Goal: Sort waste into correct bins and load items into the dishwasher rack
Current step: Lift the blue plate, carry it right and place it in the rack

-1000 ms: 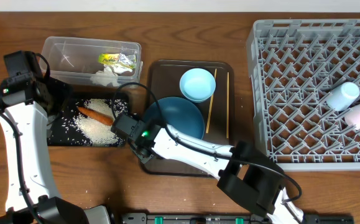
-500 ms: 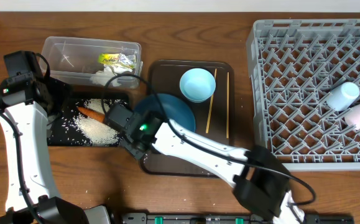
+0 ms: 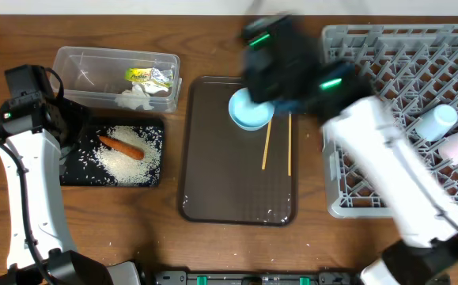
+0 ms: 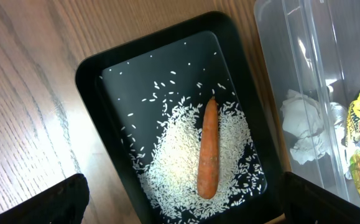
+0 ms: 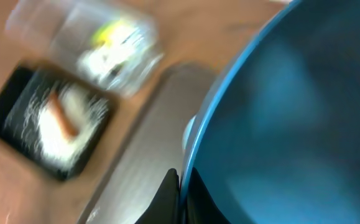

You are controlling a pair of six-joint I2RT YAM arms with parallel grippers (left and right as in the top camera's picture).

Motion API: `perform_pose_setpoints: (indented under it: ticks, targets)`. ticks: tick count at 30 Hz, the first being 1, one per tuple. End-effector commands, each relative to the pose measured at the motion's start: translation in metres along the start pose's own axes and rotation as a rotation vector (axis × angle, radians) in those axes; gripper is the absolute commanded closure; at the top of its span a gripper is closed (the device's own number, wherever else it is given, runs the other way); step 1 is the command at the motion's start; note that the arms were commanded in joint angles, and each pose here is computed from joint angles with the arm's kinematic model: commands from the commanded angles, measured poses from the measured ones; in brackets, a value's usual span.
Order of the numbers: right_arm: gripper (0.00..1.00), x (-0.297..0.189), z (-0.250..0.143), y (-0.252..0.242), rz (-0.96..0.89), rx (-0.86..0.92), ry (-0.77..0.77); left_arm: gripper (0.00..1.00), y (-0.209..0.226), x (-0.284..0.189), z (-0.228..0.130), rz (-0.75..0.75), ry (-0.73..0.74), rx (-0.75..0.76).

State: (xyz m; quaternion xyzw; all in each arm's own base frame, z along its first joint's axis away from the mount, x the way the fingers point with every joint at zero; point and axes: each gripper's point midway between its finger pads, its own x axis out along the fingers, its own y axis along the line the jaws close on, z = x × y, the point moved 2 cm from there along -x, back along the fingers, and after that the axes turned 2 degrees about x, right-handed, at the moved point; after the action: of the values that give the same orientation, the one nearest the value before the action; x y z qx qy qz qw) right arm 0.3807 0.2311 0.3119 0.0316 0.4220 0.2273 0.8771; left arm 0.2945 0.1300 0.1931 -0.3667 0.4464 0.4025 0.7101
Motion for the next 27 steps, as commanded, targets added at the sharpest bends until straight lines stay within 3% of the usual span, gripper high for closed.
perform_pose_setpoints:
  ticks: [1,8,16,27]
  targets:
    - [0.99,-0.037,0.03,-0.05,0.106,0.046,-0.094,0.02,0.003,0.002,0.001,0.019,0.0,0.0]
    - [0.99,-0.078,0.062,-0.17,0.371,0.183,-0.297,0.02,0.003,0.002,0.001,0.019,0.0,0.0]
    - [0.99,-0.077,0.055,-0.266,0.559,0.295,-0.387,0.02,0.003,0.002,0.001,0.019,0.0,0.0]
    - [0.99,-0.036,0.037,-0.297,0.707,0.388,-0.338,0.02,0.003,0.002,0.001,0.019,0.0,0.0]
